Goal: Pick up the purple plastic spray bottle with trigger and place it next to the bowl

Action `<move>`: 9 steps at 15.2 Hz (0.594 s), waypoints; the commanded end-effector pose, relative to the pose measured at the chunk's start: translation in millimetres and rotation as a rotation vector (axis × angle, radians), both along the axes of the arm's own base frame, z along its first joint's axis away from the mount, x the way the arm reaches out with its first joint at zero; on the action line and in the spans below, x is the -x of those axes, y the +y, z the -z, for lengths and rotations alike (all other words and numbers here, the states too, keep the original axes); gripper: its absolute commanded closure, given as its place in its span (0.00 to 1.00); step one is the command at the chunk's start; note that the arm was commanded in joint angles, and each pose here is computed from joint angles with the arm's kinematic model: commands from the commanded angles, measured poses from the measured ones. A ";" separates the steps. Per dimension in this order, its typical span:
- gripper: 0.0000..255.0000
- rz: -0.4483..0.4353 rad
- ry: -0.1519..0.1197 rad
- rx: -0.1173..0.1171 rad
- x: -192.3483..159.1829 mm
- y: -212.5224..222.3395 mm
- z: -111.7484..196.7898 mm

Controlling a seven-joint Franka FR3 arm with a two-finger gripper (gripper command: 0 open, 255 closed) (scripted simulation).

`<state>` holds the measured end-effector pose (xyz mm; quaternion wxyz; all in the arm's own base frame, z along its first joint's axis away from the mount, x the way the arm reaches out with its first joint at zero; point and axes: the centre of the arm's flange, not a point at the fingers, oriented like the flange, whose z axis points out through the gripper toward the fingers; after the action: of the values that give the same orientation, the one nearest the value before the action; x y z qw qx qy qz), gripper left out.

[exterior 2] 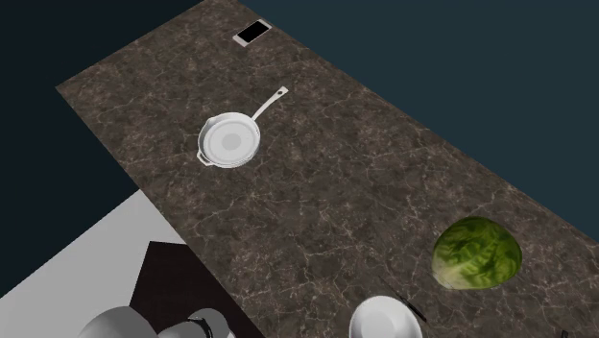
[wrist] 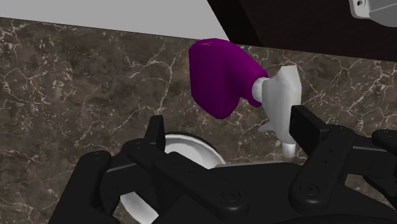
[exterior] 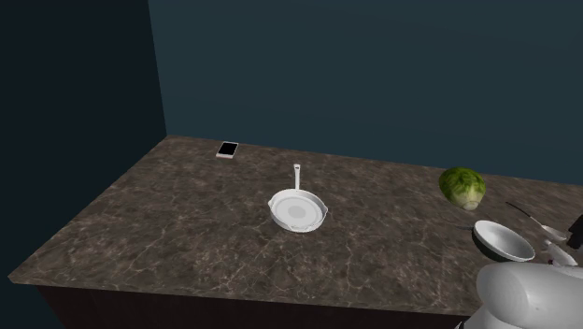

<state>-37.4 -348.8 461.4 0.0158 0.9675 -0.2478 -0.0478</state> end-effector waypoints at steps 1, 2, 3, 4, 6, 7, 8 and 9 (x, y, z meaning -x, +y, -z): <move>0.00 0.000 0.000 -0.001 -1.6 -0.6 -21.6; 0.00 0.000 0.000 -0.001 -2.7 -0.5 -31.9; 0.00 0.000 0.000 -0.001 -2.7 -0.5 -31.9; 0.00 0.000 0.000 -0.001 -2.7 -0.5 -31.9; 0.00 0.000 0.000 -0.001 -2.7 -0.5 -31.9; 0.00 0.000 0.000 -0.001 -2.7 -0.5 -31.9; 0.00 0.000 0.000 -0.001 -2.7 -0.5 -31.9; 0.00 0.000 0.000 -0.001 -2.7 -0.5 -31.9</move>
<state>-34.7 -349.3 493.2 0.0152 0.9675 -0.2477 -0.0479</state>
